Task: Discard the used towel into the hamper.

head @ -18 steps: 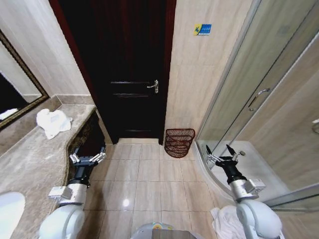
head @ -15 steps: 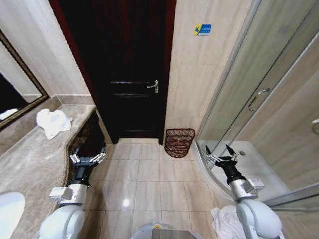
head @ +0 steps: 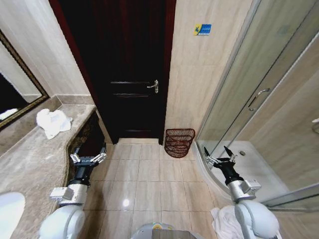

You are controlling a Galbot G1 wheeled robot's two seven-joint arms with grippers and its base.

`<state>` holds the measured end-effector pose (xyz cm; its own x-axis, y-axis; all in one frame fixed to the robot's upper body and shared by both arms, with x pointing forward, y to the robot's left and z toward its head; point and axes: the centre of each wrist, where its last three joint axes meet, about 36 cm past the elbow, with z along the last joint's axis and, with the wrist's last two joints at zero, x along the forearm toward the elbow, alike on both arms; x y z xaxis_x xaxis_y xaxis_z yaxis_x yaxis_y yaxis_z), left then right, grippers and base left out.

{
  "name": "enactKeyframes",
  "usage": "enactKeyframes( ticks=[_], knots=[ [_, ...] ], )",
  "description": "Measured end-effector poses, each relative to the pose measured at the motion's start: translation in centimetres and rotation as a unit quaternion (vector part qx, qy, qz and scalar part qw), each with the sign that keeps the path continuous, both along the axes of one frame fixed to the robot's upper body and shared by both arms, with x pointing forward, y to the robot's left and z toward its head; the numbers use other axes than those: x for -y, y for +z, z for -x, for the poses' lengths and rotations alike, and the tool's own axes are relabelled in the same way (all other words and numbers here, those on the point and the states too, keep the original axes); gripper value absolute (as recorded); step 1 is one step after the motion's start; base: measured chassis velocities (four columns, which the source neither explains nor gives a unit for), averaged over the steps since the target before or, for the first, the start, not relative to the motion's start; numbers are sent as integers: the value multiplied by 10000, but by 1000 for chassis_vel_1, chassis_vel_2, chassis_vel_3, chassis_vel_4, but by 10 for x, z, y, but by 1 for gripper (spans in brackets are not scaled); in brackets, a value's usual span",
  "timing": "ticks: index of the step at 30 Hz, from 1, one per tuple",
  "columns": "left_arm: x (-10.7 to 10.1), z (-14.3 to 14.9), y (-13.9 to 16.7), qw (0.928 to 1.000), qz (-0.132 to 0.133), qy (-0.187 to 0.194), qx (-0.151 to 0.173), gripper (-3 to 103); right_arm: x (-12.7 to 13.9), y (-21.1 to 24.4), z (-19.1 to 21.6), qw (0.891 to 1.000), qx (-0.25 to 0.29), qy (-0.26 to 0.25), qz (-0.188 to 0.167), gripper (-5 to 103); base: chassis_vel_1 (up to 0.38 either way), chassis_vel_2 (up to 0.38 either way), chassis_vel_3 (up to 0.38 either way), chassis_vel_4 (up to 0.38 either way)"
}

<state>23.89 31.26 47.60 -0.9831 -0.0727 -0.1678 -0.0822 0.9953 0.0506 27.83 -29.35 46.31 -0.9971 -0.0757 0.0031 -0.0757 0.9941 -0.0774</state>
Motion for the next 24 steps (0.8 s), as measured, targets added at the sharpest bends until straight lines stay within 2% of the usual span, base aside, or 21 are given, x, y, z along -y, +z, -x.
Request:
enactKeyframes(
  ticks=[5,15,24],
  knots=[
    [0,0,1,10000,0,-3,17,100,0,0,-2,10000,-14,-7,13,100,52,33,-54,-72],
    [1,-2,-4,10000,54,8,-17,100,3,-11,-6,10000,-13,-44,-72,100,169,130,-132,-134],
    [1,-4,-7,9999,121,37,-16,100,4,-9,-11,9999,70,-47,-121,100,-13,13,8,-12]
  ],
)
